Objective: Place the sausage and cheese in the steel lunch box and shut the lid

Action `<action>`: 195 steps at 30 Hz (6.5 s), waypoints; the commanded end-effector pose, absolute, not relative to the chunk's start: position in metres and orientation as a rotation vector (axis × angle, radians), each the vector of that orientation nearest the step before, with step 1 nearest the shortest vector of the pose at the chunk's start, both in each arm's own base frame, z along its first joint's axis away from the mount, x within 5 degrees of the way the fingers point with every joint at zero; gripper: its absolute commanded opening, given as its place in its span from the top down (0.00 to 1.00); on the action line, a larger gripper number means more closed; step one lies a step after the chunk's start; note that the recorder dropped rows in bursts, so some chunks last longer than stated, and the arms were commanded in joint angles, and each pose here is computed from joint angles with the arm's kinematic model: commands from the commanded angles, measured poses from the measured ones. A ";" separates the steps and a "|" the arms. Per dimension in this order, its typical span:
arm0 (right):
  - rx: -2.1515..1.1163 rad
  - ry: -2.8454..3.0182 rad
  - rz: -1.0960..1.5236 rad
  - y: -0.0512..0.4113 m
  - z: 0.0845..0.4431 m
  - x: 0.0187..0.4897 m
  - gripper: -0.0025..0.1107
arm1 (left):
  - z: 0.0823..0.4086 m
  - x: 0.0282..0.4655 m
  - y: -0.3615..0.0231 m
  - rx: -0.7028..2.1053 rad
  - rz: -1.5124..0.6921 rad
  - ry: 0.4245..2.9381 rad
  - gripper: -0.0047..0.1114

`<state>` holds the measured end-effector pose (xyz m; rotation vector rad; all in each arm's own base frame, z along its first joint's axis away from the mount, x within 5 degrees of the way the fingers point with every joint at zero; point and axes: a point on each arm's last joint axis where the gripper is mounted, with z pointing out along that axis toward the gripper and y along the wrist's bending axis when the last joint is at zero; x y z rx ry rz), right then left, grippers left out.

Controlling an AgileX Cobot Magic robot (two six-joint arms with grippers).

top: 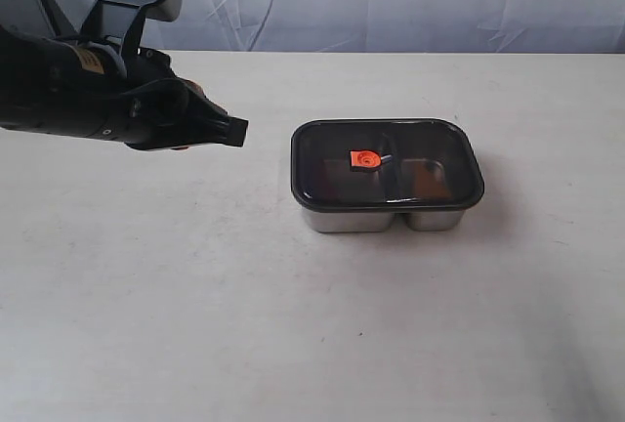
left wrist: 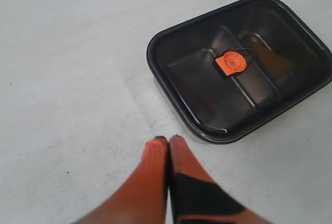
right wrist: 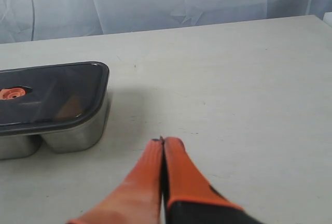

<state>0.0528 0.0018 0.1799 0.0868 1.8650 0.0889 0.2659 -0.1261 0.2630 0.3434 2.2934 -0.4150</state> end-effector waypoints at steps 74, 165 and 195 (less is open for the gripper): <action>0.086 1.844 0.080 0.001 0.181 0.053 0.99 | 0.184 0.054 -0.001 -0.209 -0.123 1.801 0.96; 0.086 1.844 0.080 0.001 0.181 0.053 0.99 | 0.191 0.055 0.002 -0.171 -0.062 1.724 0.96; 0.085 1.850 0.078 0.001 0.180 0.053 0.99 | 0.191 0.055 0.002 -0.171 -0.062 1.724 0.96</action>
